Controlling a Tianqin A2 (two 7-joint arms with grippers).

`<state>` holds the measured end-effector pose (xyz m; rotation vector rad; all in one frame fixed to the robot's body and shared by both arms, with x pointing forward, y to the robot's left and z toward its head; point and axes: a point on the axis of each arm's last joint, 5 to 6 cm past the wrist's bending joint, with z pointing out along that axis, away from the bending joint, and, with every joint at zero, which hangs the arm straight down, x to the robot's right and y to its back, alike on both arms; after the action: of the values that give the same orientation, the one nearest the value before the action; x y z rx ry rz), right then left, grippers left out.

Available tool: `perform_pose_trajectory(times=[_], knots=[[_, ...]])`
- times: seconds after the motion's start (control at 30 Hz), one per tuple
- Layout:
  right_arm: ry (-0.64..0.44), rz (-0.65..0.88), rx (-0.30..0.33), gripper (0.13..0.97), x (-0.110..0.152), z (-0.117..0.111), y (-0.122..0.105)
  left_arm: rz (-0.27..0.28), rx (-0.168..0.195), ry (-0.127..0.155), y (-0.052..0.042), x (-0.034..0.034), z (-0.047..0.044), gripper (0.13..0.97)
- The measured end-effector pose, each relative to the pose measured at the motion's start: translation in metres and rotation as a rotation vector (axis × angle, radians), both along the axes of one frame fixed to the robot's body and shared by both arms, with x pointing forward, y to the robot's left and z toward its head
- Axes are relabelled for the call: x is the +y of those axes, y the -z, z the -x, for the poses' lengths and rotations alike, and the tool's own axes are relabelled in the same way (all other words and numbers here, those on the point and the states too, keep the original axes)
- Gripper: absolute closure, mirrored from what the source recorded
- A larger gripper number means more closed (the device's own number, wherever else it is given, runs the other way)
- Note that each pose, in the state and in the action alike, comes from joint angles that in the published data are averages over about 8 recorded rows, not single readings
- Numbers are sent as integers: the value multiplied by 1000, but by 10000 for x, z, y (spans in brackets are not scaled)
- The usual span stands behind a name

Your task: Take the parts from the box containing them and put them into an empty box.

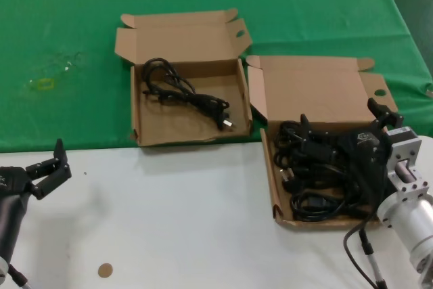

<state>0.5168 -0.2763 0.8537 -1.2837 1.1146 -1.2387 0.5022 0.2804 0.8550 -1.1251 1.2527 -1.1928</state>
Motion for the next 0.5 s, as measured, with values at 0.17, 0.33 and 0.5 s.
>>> perform_pose_trajectory(times=[0.17,0.33,0.5], knots=[[0,0,0,130,0,0,0,0,0,0,0,0,0,132],[0,0,0,130,0,0,0,0,0,0,0,0,0,132],[0,0,0,130,0,0,0,0,0,0,0,0,0,132]])
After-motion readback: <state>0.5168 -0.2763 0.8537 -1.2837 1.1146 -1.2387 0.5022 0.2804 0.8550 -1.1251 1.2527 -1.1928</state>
